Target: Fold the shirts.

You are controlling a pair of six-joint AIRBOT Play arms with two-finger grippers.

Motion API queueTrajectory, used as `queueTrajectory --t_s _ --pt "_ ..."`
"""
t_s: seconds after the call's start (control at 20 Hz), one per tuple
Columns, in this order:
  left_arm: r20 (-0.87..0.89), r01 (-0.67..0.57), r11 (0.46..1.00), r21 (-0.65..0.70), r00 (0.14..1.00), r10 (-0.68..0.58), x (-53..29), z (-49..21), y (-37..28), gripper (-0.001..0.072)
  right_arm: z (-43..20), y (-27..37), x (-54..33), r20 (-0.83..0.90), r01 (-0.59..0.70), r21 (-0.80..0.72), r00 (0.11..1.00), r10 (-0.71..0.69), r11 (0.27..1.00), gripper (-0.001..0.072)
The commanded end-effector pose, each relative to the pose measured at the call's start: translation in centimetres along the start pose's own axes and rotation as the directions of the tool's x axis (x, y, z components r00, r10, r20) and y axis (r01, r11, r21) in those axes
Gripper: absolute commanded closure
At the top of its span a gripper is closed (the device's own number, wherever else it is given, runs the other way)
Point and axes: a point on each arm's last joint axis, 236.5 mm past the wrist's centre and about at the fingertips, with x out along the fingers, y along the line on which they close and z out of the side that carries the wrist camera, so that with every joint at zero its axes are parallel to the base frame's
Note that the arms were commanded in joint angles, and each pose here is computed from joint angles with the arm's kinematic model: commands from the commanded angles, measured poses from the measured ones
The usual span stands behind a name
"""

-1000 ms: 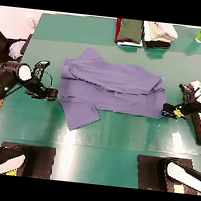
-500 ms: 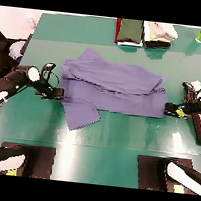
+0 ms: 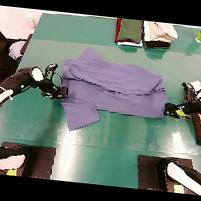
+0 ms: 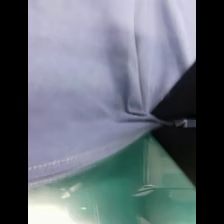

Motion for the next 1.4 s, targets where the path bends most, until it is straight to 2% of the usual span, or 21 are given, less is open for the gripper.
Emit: queueTrajectory --t_s 0.0,0.15,0.25,0.35,0.5,0.65,0.75,0.85,0.95,1.05,1.15,1.25,1.35 --pt "0.013 0.012 1.0 0.027 1.0 -0.012 -1.1 0.6 -0.6 0.0683 0.5 0.3 -0.8 0.006 -0.003 -0.009 1.0 0.003 1.0 0.0691" --pt "0.231 0.015 0.993 0.114 0.972 -0.041 -8.7 5.3 -2.9 0.0683 3.1 1.6 -4.8 0.058 -0.01 -0.052 0.998 0.013 0.999 0.0691" --pt "0.445 0.004 0.983 0.184 0.892 -0.087 -18.1 8.3 -5.2 0.0683 5.8 3.5 -9.7 0.184 0.0 -0.123 0.983 0.023 0.992 0.0691" --pt "0.638 -0.009 0.97 0.241 0.755 -0.151 -28.6 9.2 -7.5 0.0683 8.5 6.3 -16.6 0.375 0.027 -0.198 0.926 0.051 0.98 0.0691" --pt "0.839 -0.042 0.944 0.327 0.474 -0.269 -44.7 6.3 -10.3 0.0683 9.3 10.1 -28.8 0.632 0.084 -0.277 0.766 0.116 0.957 0.0691" --pt "0.909 -0.06 0.925 0.375 0.219 -0.354 -56.4 0.4 -11.5 0.0683 6.8 12.1 -39.1 0.8 0.15 -0.299 0.578 0.162 0.942 0.0691" --pt "0.917 -0.073 0.916 0.395 0.094 -0.388 -61.4 -3.2 -11.7 0.0684 4.6 12.4 -44.2 0.87 0.202 -0.282 0.467 0.16 0.938 0.0691" --pt "0.914 -0.089 0.91 0.405 0.005 -0.406 -64.9 -5.8 -11.7 0.0683 2.9 11.7 -47.9 0.917 0.241 -0.227 0.38 0.123 0.944 0.0691" --pt "0.906 -0.121 0.904 0.41 -0.057 -0.418 -67.3 -7.5 -11.7 0.0684 1.5 11.3 -50.3 0.938 0.266 -0.192 0.333 0.097 0.945 0.0692" --pt "0.905 -0.125 0.905 0.406 -0.078 -0.417 -68.0 -8.0 -11.6 0.0684 1.0 11.2 -51.3 0.939 0.277 -0.183 0.334 0.084 0.943 0.0692" --pt "0.914 -0.126 0.909 0.397 -0.032 -0.404 -66.8 -6.8 -11.6 0.0684 1.4 11.2 -51.1 0.924 0.266 -0.185 0.374 0.076 0.946 0.0692" --pt "0.921 -0.12 0.914 0.387 0.091 -0.378 -63.3 -3.7 -11.7 0.0684 2.6 11.2 -50.0 0.896 0.248 -0.191 0.438 0.066 0.95 0.0692" --pt "0.902 -0.115 0.924 0.364 0.291 -0.319 -57.0 0.6 -11.3 0.0684 5.2 10.9 -47.6 0.858 0.232 -0.193 0.511 0.05 0.953 0.0692"
